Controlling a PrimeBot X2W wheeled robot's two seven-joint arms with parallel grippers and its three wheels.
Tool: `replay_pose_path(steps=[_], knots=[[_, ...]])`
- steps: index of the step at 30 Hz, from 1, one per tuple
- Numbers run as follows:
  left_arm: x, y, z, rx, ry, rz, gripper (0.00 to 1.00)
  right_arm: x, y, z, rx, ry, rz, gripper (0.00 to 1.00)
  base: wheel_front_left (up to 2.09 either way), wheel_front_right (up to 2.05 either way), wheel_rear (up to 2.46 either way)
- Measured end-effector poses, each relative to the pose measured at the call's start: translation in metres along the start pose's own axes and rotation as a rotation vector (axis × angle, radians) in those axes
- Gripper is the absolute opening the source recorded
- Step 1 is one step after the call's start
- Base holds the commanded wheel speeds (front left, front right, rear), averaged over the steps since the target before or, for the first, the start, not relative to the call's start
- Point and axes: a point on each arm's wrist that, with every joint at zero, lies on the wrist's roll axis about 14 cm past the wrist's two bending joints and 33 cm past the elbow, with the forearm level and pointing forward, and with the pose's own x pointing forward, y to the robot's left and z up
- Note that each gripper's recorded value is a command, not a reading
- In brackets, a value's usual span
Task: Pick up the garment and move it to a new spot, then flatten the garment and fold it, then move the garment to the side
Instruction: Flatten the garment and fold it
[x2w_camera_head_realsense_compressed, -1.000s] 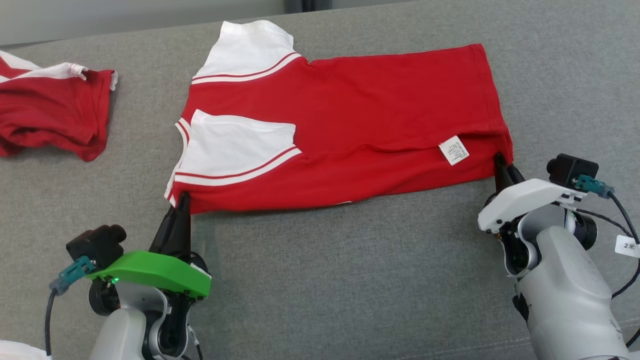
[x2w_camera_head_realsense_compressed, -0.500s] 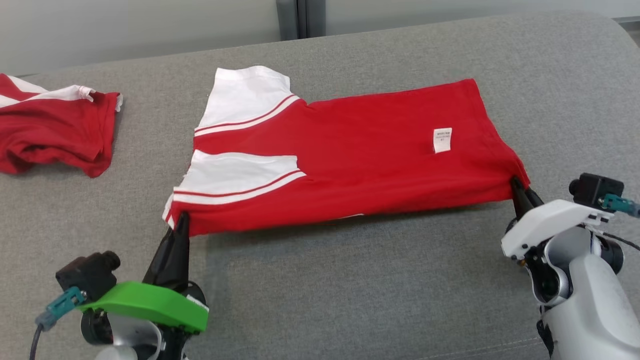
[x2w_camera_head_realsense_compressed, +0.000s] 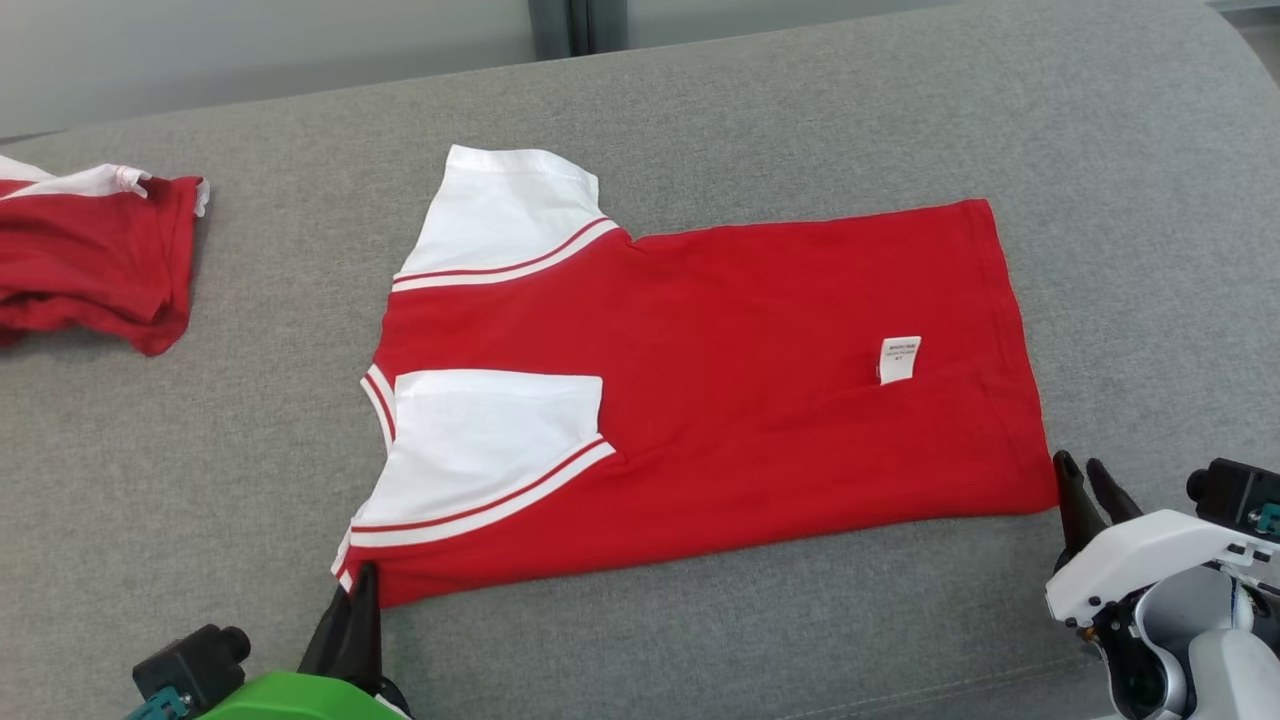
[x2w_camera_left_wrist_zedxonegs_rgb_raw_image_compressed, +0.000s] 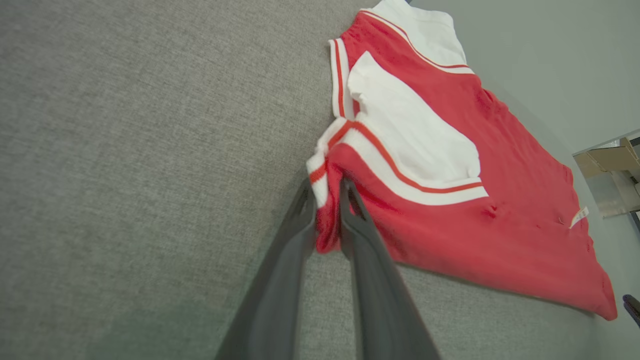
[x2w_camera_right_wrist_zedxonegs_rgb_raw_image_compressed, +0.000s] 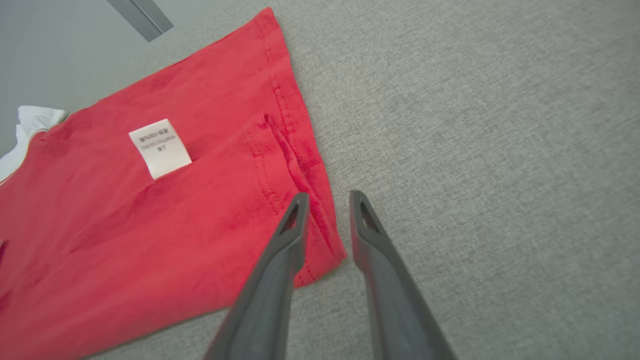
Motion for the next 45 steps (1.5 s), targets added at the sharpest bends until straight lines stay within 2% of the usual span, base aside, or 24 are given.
replay_pose_path(steps=[1, 6, 10, 13, 18, 25, 30, 38, 45], knots=[[0.001, 0.003, 0.001, 0.008, 0.0, 0.008, 1.0, -0.001, -0.002, 0.001, -0.002, -0.006, -0.006, 1.0, 0.0, 0.0, 0.0], [0.007, 0.014, 0.017, 0.067, -0.014, 0.028, 1.0, -0.003, -0.004, 0.013, -0.01, -0.055, -0.01, 1.0, 0.0, 0.0, 0.0], [0.023, 0.015, 0.05, 0.166, -0.06, 0.01, 1.0, -0.004, -0.003, 0.032, -0.016, -0.123, -0.005, 1.0, 0.0, 0.0, 0.0], [0.044, -0.004, 0.083, 0.279, -0.106, -0.056, 1.0, -0.001, 0.003, 0.047, -0.028, -0.17, 0.007, 1.0, 0.0, 0.0, 0.0], [0.086, -0.054, 0.126, 0.479, -0.122, -0.193, 1.0, 0.013, 0.016, 0.057, -0.066, -0.189, 0.038, 1.0, 0.0, 0.0, 0.0], [0.15, -0.085, 0.132, 0.707, 0.054, -0.277, 1.0, 0.043, 0.056, 0.067, -0.111, -0.197, 0.141, 1.0, 0.0, 0.0, 0.0], [0.197, -0.088, 0.15, 0.741, 0.123, -0.229, 1.0, 0.063, 0.067, 0.074, -0.153, -0.204, 0.169, 1.0, 0.0, 0.0, 0.0], [0.246, -0.075, 0.101, 0.731, 0.398, -0.209, 1.0, 0.084, 0.066, 0.076, -0.212, -0.192, 0.165, 1.0, 0.0, 0.0, 0.0], [0.267, -0.072, 0.065, 0.706, 0.498, -0.223, 1.0, 0.088, 0.044, 0.069, -0.232, -0.166, 0.111, 1.0, 0.0, 0.0, 0.0]])
